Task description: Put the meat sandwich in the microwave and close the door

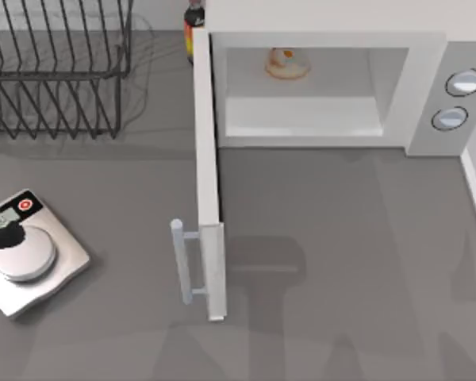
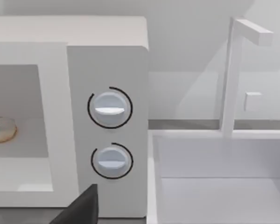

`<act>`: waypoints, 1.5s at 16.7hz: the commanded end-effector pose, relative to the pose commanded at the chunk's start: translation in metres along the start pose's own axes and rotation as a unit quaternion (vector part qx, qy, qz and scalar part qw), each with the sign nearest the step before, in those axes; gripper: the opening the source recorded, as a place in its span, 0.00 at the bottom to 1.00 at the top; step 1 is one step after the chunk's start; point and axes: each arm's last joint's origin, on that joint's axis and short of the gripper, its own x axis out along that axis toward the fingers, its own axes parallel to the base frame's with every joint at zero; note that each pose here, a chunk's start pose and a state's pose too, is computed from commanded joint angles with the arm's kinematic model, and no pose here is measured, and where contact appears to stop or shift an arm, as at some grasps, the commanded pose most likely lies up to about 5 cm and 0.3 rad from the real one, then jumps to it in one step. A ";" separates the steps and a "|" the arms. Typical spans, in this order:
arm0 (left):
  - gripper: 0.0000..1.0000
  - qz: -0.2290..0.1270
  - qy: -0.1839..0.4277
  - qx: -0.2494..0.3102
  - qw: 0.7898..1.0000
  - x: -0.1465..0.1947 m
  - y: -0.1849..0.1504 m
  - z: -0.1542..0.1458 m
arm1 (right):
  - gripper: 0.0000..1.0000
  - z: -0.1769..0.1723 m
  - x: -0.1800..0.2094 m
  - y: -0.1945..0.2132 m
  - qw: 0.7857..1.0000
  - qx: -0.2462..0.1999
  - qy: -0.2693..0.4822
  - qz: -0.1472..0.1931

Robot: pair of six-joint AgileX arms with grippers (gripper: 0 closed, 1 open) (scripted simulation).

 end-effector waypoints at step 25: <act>0.00 0.054 0.154 0.092 0.982 0.078 -0.098 -0.025 | 1.00 0.000 0.000 0.000 1.000 0.000 0.000 0.000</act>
